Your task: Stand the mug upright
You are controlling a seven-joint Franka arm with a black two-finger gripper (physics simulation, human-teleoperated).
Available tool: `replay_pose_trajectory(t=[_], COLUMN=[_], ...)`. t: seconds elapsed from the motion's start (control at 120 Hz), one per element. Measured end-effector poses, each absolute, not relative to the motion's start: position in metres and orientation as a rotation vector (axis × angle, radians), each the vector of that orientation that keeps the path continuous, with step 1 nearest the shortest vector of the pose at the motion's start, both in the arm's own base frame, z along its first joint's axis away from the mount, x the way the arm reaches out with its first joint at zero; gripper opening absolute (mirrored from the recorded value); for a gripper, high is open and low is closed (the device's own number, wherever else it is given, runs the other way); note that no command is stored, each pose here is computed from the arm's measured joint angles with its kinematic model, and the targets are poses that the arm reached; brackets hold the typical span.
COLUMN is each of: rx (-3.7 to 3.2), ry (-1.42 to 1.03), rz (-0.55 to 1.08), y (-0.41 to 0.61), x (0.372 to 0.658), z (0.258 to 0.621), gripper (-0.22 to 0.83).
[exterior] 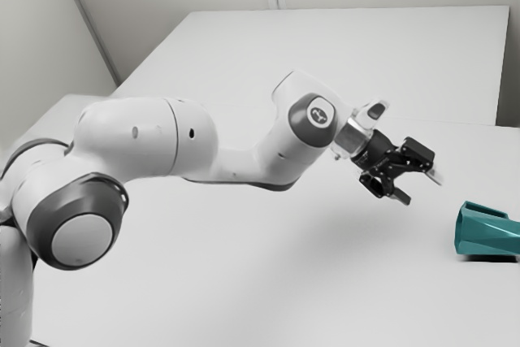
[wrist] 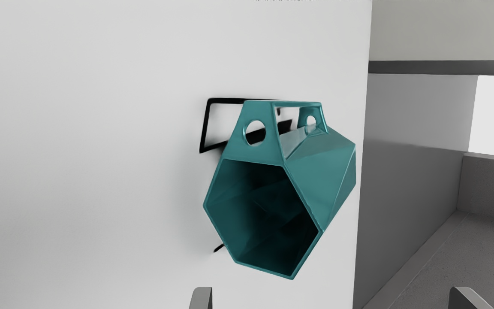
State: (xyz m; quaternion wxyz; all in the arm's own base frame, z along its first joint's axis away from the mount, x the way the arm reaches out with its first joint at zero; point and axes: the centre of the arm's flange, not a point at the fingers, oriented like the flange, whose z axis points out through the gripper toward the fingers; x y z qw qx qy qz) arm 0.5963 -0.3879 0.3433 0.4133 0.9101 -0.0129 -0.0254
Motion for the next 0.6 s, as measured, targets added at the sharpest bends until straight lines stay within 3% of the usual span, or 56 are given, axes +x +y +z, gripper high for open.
replay_pose_trajectory(t=[0.267, 0.6], rx=[2.252, 2.21], ry=[0.0, 0.038], rz=[-0.004, 0.008], y=[-0.423, -0.463], x=[0.604, 0.592], z=[0.31, 0.28], gripper=[0.62, 0.62])
